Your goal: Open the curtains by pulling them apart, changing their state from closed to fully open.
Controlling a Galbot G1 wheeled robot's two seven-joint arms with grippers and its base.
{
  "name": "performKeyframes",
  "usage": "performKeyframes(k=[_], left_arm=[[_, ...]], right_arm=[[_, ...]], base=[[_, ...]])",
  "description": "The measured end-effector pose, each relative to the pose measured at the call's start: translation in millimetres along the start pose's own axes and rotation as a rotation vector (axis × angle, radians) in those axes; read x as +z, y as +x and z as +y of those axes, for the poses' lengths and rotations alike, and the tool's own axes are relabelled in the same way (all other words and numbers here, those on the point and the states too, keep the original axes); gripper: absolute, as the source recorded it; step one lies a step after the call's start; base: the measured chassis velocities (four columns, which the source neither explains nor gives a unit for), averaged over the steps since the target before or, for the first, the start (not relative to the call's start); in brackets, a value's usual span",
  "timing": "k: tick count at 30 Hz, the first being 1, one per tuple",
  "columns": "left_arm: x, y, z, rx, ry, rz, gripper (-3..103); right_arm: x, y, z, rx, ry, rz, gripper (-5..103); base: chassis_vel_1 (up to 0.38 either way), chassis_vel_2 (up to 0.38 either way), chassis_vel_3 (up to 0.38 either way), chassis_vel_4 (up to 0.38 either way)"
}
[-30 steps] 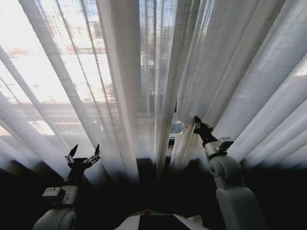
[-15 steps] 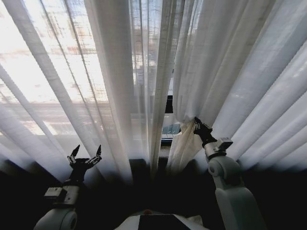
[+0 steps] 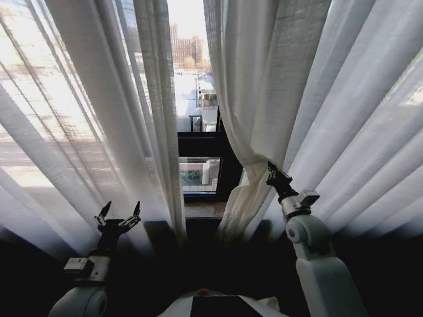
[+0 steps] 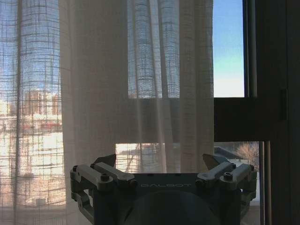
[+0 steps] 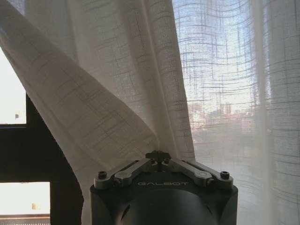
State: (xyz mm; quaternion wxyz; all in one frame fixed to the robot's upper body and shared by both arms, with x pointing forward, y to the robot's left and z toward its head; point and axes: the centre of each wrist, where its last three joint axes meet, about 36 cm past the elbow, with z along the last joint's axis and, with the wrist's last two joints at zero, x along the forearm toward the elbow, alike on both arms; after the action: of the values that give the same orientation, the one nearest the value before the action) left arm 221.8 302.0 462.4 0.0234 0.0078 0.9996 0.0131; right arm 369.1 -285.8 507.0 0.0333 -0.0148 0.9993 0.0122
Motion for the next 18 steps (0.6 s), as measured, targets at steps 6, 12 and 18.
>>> performKeyframes(k=[6,12,18], left_arm=[[-0.2,-0.6,0.2,0.0,0.0,-0.003,100],[0.2,-0.3,-0.5,0.001,0.002,-0.001,100],[0.6,-0.5,-0.1,0.0,0.002,-0.003,100]], right_arm=[[-1.2,0.4,-0.1,0.0,0.001,-0.004,0],[-2.0,0.5,-1.9,0.004,0.005,-0.006,0],[-2.8,0.6,-3.2,0.007,0.007,-0.008,0]], base=[[-0.366,-0.365,0.383,0.373],[-0.351,-0.364,0.321,0.369],[-0.336,-0.33,0.367,0.34]])
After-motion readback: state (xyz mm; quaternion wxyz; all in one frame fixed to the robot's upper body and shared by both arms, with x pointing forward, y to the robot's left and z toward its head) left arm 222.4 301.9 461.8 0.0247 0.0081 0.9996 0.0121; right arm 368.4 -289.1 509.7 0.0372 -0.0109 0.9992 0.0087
